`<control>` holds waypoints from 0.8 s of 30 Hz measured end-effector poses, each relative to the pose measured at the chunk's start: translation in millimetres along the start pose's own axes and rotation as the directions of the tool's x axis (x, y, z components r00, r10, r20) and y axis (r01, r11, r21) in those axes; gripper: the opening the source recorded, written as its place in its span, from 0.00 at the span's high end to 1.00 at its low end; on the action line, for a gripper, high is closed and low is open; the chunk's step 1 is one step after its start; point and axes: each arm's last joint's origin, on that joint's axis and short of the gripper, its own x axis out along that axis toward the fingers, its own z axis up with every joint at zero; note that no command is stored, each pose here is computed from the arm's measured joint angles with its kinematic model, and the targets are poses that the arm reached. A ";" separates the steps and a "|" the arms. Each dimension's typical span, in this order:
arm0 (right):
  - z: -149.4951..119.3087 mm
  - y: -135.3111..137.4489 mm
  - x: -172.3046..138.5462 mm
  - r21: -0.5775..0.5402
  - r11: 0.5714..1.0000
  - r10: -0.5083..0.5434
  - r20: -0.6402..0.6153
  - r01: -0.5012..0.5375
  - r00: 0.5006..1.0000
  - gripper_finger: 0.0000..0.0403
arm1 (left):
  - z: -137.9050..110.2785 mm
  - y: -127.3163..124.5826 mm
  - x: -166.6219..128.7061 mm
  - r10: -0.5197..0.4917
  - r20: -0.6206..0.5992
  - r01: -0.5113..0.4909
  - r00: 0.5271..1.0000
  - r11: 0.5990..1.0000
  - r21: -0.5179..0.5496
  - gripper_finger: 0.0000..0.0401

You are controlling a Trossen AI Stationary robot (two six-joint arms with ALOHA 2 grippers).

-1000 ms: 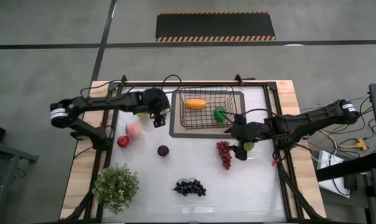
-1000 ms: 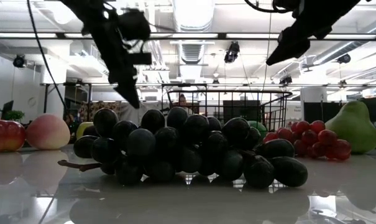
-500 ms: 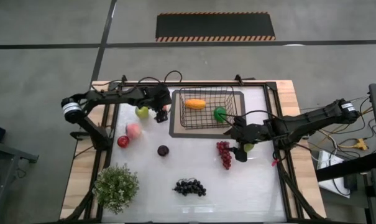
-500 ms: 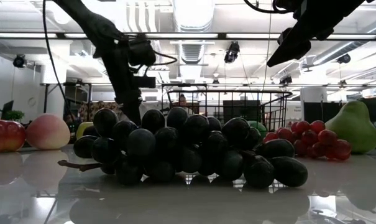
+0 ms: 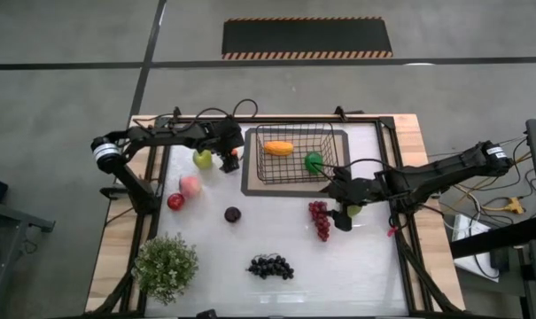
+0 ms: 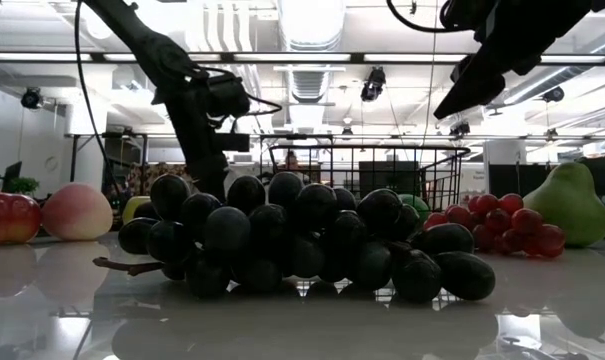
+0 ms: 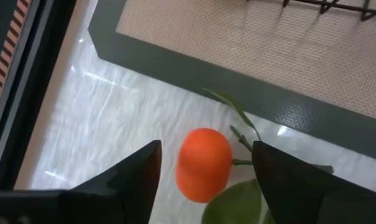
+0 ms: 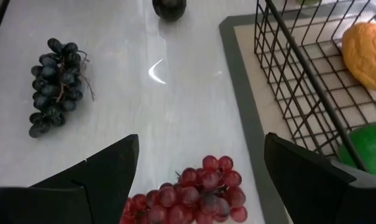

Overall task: Build produce basket
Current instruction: Put the orange tangerine into the black wire basket

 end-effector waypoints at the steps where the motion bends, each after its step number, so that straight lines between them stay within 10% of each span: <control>1: -0.5 -0.1 0.2 0.005 1.000 0.000 -0.001 0.000 1.000 0.19 | -0.2 0.1 0.0 0.000 0.000 0.000 1.000 1.000 0.000 0.44; 24: -2.5 -0.3 2.2 0.023 1.000 0.002 0.005 -0.002 1.000 0.19 | -2.5 0.3 5.9 -0.001 -0.022 0.001 1.000 1.000 -0.030 0.76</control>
